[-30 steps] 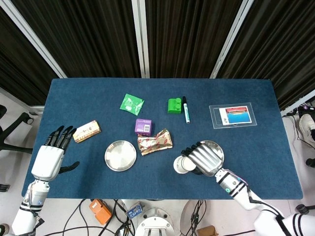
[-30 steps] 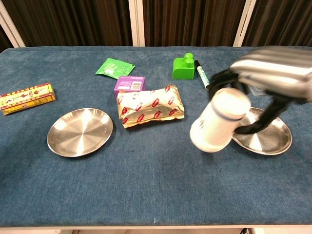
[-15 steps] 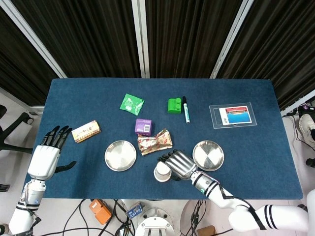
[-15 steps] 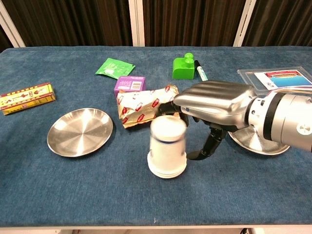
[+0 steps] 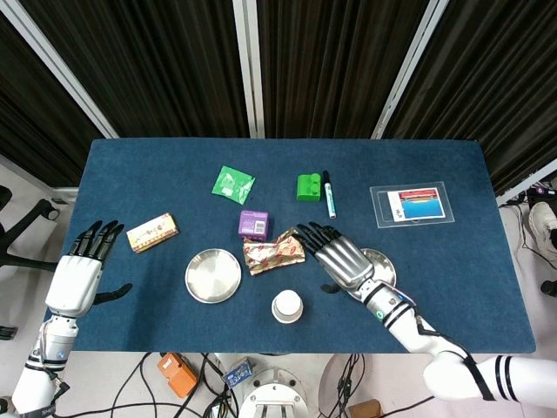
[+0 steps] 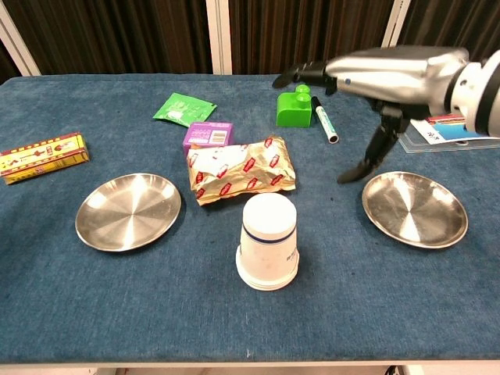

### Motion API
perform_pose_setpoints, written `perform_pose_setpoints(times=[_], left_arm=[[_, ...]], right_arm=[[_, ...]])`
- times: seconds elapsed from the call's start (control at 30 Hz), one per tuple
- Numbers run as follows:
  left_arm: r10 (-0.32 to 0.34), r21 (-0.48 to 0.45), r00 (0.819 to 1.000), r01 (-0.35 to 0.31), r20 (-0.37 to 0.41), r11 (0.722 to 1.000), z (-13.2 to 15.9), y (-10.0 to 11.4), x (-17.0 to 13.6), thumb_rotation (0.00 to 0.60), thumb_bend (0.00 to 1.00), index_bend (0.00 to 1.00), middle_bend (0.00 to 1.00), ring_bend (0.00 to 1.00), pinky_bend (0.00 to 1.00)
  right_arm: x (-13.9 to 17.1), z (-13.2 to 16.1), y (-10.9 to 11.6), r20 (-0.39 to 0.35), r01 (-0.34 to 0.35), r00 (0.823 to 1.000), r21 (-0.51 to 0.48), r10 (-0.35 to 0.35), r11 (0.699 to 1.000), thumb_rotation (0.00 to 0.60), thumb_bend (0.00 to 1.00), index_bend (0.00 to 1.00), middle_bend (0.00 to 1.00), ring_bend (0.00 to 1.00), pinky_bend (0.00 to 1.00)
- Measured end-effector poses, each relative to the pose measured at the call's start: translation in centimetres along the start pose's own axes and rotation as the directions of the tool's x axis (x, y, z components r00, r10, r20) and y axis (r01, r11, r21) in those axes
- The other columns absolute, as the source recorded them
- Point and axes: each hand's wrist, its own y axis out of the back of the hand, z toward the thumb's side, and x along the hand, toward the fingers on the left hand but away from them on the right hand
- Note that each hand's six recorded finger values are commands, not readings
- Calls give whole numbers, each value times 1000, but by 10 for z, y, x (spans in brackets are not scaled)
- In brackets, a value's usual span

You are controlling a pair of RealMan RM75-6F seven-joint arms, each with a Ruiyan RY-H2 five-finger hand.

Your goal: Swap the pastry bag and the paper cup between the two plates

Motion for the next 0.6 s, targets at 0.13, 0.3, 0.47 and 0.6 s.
perform_pose_setpoints(times=[0.13, 0.3, 0.47, 0.6], left_arm=[[-6, -1, 1000, 6, 0, 1000, 0, -1, 3, 600, 22, 21, 61, 34, 155], [-16, 5, 1000, 16, -12, 1000, -3, -3, 5, 600, 23, 21, 60, 34, 155], [-31, 3, 999, 31, -24, 999, -7, -5, 9, 600, 23, 21, 60, 35, 155], [-37, -2, 999, 37, -26, 999, -10, -6, 12, 600, 23, 21, 61, 35, 155]], right_arm=[[-27, -11, -1, 47, 2, 999, 26, -3, 1000, 600, 294, 0, 6, 58, 192], [-59, -1, -16, 58, -10, 998, 59, 7, 998, 600, 298, 81, 94, 142, 244], [-79, 9, -33, 55, -17, 998, 84, 12, 996, 600, 299, 154, 144, 187, 270], [-88, 11, -42, 60, -22, 998, 93, 16, 995, 600, 301, 200, 172, 219, 294]])
